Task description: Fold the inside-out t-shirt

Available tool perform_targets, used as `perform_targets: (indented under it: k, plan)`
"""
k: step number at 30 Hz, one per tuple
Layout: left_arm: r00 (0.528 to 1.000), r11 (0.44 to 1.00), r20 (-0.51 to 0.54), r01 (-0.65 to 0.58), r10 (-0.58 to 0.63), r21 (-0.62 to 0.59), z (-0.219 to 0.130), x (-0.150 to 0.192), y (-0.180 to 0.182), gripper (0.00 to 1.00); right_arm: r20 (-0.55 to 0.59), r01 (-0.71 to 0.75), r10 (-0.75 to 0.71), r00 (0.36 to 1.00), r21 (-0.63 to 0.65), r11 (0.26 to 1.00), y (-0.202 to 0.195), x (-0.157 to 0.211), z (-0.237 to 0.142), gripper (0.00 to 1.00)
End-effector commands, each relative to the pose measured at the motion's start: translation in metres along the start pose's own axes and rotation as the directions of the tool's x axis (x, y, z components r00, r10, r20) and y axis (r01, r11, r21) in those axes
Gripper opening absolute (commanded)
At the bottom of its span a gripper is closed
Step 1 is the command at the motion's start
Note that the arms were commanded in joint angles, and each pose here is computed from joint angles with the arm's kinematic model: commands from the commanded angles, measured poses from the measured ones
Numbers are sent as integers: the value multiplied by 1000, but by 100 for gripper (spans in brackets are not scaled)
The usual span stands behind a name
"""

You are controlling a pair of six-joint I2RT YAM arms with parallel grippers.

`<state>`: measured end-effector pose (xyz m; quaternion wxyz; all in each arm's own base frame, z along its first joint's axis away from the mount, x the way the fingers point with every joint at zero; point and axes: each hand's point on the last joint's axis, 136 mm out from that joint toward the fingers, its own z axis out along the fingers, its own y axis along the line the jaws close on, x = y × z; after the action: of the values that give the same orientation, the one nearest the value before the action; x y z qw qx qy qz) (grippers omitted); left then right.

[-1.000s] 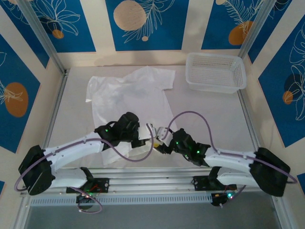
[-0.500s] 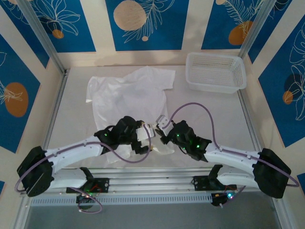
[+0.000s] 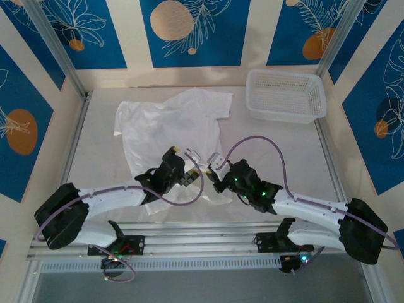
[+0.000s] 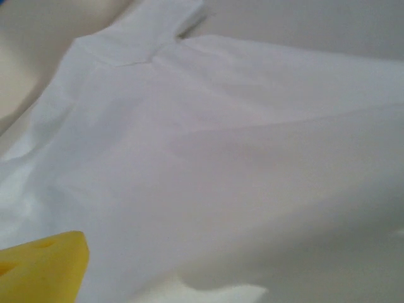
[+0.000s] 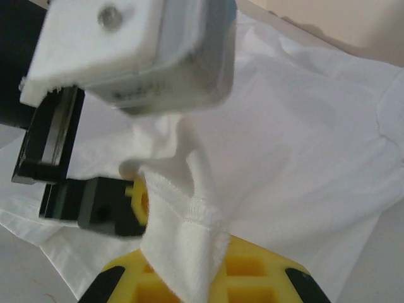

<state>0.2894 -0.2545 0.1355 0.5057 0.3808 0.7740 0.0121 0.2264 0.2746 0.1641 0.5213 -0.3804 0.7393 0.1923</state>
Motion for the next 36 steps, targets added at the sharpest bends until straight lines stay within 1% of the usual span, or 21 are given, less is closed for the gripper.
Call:
perform_targets:
  k: [1, 2, 3, 5, 7, 8, 10, 12, 13, 15, 18, 20, 21, 22, 23, 24, 26, 27, 29, 33, 36]
  plan:
    - [995, 994, 58, 85, -81, -69, -15, -11, 29, 66, 51, -21, 22, 998, -26, 999, 5, -15, -5, 0]
    - [993, 993, 64, 101, -97, -59, -19, -11, 33, 46, 46, -17, 18, 999, -17, 1000, 3, -12, -5, 0]
    - [992, 992, 64, 112, -109, -53, -24, -10, 37, 32, 46, -16, 16, 999, -5, 1000, 1, -12, -5, 0]
    - [991, 992, 54, 123, -121, -29, -32, -7, 44, 17, 37, -21, 20, 999, 27, 999, -6, -8, -6, 0]
    - [990, 991, 44, 130, -132, 45, -41, -9, 43, 3, 27, -42, 41, 999, 66, 997, -14, -4, -7, 0]
    - [990, 987, 46, 126, -131, 102, -47, -11, 38, 0, 22, -56, 54, 998, 66, 996, -15, -2, -7, 3]
    - [990, 977, 50, 119, -130, 178, -57, -19, 32, 0, 23, -55, 55, 998, 0, 999, -5, -4, -7, 14]
    - [989, 970, 33, 137, -147, 199, -63, -26, 34, 0, 27, -49, 52, 998, -100, 994, 14, -11, -8, 29]
    - [986, 968, 23, 155, -163, 199, -64, -28, 36, 0, 32, -43, 48, 998, -136, 990, 22, -15, -10, 34]
    - [983, 961, -2, 181, -185, 210, -64, -32, 37, 0, 90, -23, 39, 995, -178, 984, 41, -32, -16, 38]
    - [969, 951, -36, 245, -243, 191, -58, -35, 42, 0, 179, 5, 34, 983, -210, 978, 65, -52, -23, 40]
    - [956, 935, -67, 295, -287, 195, -54, -38, 44, 0, 214, 81, -35, 976, -212, 974, 85, -61, -19, 36]
    - [951, 925, -68, 308, -301, 222, -54, -42, 41, 0, 223, 121, -77, 972, -190, 974, 91, -63, -12, 28]
    - [948, 917, -60, 318, -313, 240, -54, -47, 40, 0, 234, 143, -104, 966, -155, 977, 93, -67, -4, 18]
    - [943, 909, -48, 332, -331, 251, -54, -52, 40, 0, 242, 155, -126, 962, -103, 983, 90, -69, 7, 4]
    - [937, 904, -34, 343, -347, 255, -55, -56, 42, 0, 225, 165, -155, 962, -26, 986, 82, -65, 21, 0]
    - [926, 899, -18, 370, -376, 236, -56, -61, 51, 0, 198, 248, -274, 941, 147, 957, 61, -59, 46, 0]
    - [919, 896, -25, 389, -393, 216, -57, -60, 58, 0, 175, 324, -364, 915, 220, 920, 55, -56, 60, 0]
    - [906, 884, -45, 420, -420, 205, -59, -61, 66, 0, 115, 460, -510, 853, 296, 837, 46, -52, 84, 0]
    - [887, 854, -60, 458, -458, 248, -66, -73, 71, 0, -27, 566, -611, 791, 413, 714, -4, -42, 121, 0]
    - [877, 831, -75, 475, -475, 290, -72, -83, 70, 0, -101, 589, -632, 769, 497, 637, -55, -51, 130, 0]
